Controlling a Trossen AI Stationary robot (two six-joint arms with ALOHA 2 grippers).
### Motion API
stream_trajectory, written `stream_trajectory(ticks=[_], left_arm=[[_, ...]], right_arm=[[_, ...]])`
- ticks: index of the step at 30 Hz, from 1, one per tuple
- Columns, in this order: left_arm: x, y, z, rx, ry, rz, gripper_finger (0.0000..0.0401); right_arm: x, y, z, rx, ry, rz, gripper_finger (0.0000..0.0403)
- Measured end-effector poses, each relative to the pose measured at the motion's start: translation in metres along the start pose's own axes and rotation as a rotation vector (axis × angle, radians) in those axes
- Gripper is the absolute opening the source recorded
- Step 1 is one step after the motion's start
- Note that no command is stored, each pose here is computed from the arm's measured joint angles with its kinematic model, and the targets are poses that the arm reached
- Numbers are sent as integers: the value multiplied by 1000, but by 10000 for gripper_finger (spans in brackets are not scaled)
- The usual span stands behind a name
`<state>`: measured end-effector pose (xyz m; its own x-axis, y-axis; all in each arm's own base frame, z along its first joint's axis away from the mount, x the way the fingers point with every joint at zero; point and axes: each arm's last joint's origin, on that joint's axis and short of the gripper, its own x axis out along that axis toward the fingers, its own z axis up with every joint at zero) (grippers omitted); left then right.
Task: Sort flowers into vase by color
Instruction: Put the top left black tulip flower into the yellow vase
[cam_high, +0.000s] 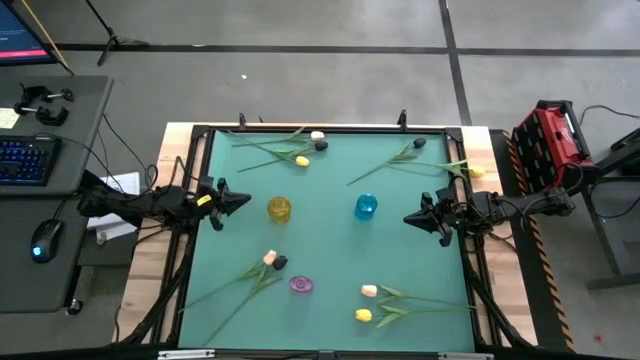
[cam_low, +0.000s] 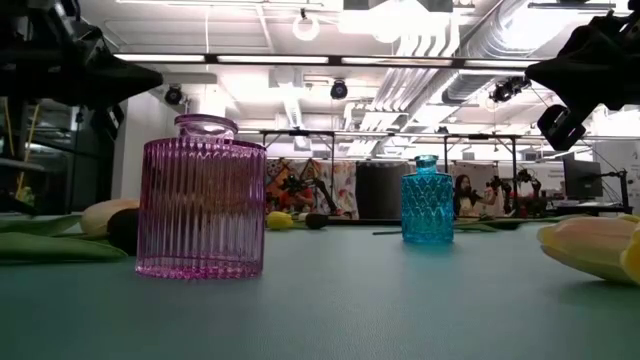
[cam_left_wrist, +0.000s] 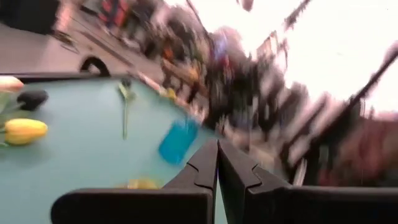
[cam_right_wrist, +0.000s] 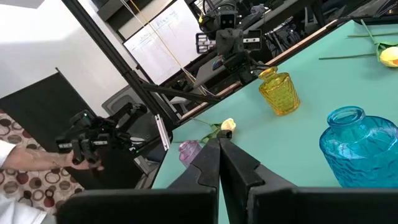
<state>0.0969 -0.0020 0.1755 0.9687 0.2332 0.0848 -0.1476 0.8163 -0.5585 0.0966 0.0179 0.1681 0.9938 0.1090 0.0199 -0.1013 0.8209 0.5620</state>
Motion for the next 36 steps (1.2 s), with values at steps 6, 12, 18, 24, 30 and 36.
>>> stream_trajectory(ticks=[6, 12, 18, 24, 30, 36], left_arm=[[-3, -3, 22, -414, -342, 92, 0], [-6, 4, 30, -573, -585, 265, 0], [11, -6, 57, -460, -488, 221, 0], [54, -1, 99, -334, -131, 368, 0], [107, 54, 126, -368, 322, 434, 0], [139, 107, 122, -540, 587, 523, 0]], right_arm=[[0, 0, 0, 0, 0, 0, 0], [0, 0, 0, 0, 0, 0, 0], [0, 0, 0, 0, 0, 0, 0], [0, 0, 0, 0, 0, 0, 0], [0, 0, 0, 0, 0, 0, 0], [0, 0, 0, 0, 0, 0, 0]])
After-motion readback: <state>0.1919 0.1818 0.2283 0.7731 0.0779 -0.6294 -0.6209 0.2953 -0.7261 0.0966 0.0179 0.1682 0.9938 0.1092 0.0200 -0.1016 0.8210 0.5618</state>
